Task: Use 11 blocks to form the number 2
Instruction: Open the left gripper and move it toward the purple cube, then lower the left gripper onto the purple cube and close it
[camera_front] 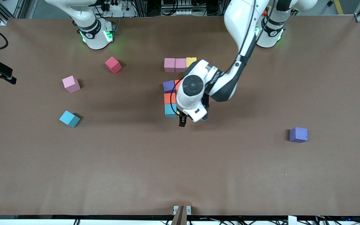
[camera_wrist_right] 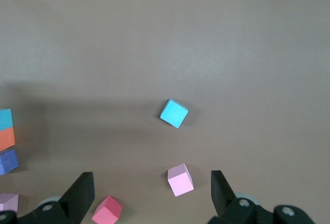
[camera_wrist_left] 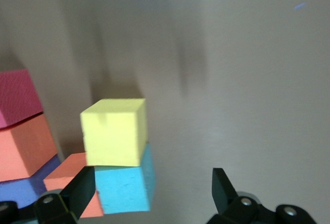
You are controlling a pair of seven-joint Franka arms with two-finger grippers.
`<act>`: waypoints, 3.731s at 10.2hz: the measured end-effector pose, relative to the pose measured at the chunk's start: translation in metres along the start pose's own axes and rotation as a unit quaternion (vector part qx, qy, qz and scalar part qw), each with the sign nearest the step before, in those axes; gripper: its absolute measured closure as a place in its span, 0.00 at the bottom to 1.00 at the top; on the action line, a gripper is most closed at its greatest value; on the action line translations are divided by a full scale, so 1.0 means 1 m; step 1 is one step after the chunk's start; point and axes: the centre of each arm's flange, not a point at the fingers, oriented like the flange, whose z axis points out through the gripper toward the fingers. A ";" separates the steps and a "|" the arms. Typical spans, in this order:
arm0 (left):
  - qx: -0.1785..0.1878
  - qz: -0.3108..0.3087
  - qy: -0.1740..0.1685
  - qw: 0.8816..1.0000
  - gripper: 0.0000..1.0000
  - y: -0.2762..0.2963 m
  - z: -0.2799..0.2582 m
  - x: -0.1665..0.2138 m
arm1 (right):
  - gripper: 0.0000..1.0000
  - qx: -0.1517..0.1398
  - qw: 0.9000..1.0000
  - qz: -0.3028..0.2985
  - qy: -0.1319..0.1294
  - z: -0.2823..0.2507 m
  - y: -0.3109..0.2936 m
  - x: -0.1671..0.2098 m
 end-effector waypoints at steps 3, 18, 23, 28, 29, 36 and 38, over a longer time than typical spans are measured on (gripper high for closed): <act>-0.049 0.085 -0.002 0.995 0.00 0.036 -0.083 0.056 | 0.00 0.000 1.000 0.001 0.000 0.000 0.001 0.000; 0.034 0.502 0.080 0.861 0.00 0.080 -0.161 0.457 | 0.00 0.001 1.000 0.001 -0.001 -0.001 0.001 -0.001; 0.079 0.517 0.043 0.852 0.00 0.058 -0.112 0.524 | 0.00 0.001 1.000 0.000 -0.003 -0.001 -0.001 -0.001; 0.106 0.531 0.020 0.841 0.00 0.043 -0.079 0.544 | 0.00 0.001 1.000 0.001 -0.003 0.000 0.001 -0.001; 0.120 0.551 0.017 0.826 0.00 0.037 -0.069 0.548 | 0.00 0.001 1.000 0.001 -0.003 0.000 0.001 -0.001; 0.127 0.593 0.028 0.795 0.00 0.011 -0.023 0.564 | 0.00 0.001 1.000 0.001 -0.003 0.000 0.000 -0.001; 0.124 0.598 0.029 0.791 0.00 0.011 -0.025 0.571 | 0.00 0.001 1.000 0.001 -0.003 0.000 0.001 -0.001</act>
